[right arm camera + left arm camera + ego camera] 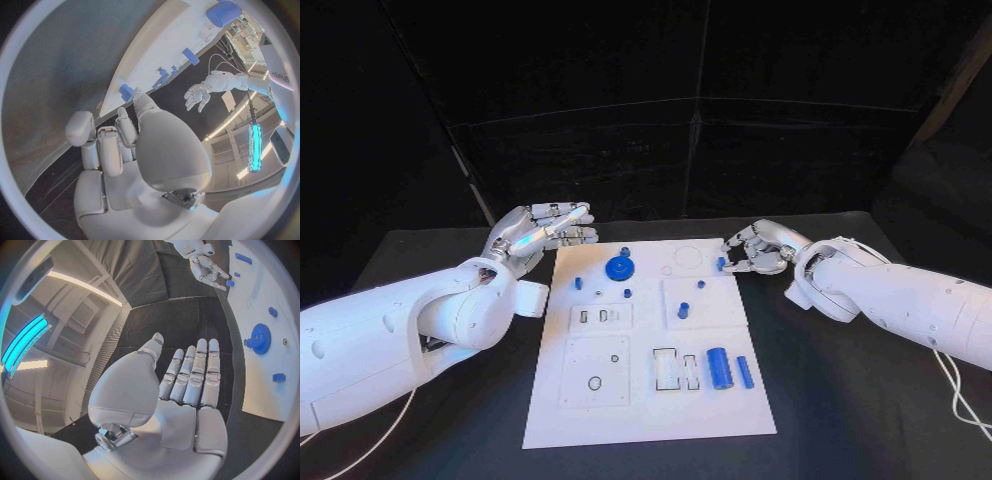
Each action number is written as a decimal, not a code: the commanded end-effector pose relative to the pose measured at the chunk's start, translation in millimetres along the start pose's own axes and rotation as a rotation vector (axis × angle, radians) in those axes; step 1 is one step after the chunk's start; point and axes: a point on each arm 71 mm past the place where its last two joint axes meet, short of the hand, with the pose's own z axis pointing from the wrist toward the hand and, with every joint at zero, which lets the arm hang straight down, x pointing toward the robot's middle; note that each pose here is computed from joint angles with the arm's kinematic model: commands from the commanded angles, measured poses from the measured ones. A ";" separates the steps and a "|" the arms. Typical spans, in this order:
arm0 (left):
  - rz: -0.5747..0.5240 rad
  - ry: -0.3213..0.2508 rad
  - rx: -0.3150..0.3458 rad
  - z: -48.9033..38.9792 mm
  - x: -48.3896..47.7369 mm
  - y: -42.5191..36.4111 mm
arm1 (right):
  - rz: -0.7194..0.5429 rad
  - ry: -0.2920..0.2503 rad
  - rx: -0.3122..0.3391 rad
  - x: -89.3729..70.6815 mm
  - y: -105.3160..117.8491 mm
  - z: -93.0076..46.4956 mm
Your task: Assemble the parts on the task board
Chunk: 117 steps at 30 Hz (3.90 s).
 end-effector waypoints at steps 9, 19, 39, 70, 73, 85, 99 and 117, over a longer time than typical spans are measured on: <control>-0.003 0.015 0.000 0.5 1.7 -0.5 | 0.008 0.018 -0.013 6.6 4.6 4.0; -0.003 0.015 -0.002 0.3 1.3 -0.4 | -0.004 0.031 -0.006 8.9 3.2 4.5; -0.004 0.016 -0.004 0.6 1.3 0.0 | -0.010 0.030 -0.002 10.2 3.1 6.5; -0.002 0.013 -0.009 0.6 0.1 0.4 | -0.002 -0.032 -0.047 11.5 37.5 -7.3; -0.003 0.015 -0.009 1.2 1.1 0.8 | 0.001 -0.024 -0.069 16.7 52.0 -7.6; -0.002 0.017 -0.012 7.6 4.7 4.0 | -0.016 0.039 -0.142 58.5 127.1 5.4; -0.046 -0.026 -0.022 9.6 -1.7 3.8 | -0.100 0.110 -0.157 101.6 180.5 33.1; -0.064 -0.029 -0.016 15.6 1.5 2.8 | -0.161 0.182 -0.153 137.7 194.0 40.6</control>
